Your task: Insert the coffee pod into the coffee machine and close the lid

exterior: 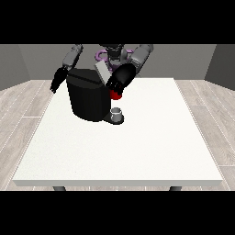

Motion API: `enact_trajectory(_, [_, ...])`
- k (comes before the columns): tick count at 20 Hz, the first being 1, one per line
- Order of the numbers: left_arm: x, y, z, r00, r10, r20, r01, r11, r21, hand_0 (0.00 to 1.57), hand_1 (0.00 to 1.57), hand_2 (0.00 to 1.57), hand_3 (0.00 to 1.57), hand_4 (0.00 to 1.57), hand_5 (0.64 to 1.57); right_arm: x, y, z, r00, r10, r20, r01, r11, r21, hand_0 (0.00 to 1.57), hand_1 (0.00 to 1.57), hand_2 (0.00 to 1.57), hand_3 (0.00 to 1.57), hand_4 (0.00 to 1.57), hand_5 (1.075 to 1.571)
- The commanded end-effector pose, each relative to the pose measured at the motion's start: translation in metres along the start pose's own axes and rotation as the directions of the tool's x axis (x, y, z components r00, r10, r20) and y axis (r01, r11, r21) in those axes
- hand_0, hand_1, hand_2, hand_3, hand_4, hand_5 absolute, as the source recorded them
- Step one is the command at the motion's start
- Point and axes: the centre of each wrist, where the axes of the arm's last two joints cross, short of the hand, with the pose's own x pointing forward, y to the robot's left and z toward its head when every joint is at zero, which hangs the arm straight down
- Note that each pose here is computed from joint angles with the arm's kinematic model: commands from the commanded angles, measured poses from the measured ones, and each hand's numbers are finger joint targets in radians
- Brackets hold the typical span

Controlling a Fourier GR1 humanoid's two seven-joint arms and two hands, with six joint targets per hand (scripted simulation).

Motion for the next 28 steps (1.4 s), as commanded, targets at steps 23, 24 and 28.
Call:
enact_trajectory(23, [-0.014, 0.015, 0.008, 0.989, -0.145, 0.020, 0.143, 0.986, 0.089, 0.00, 0.00, 0.56, 0.46, 0.00, 1.571, 0.007, 0.024, 0.009, 1.000, 0.008, 0.000, -0.008, 1.000, 0.015, 0.00, 0.00, 0.00, 0.00, 0.09, 1.571])
enact_trajectory(24, [-0.011, 0.029, 0.010, 0.985, -0.166, 0.044, 0.160, 0.981, 0.112, 0.00, 0.00, 0.53, 0.44, 0.00, 1.571, 0.018, 0.009, -0.007, 0.999, -0.010, 0.041, 0.011, 1.000, -0.006, 0.00, 0.00, 0.00, 0.00, 0.15, 1.571])
enact_trajectory(28, [-0.003, 0.004, 0.002, 0.989, -0.148, 0.024, 0.147, 0.988, 0.050, 0.00, 0.00, 0.36, 0.25, 0.00, 1.571, -0.001, 0.022, 0.006, 1.000, 0.022, -0.006, -0.022, 1.000, 0.003, 0.00, 0.00, 0.00, 0.00, 0.00, 1.571])
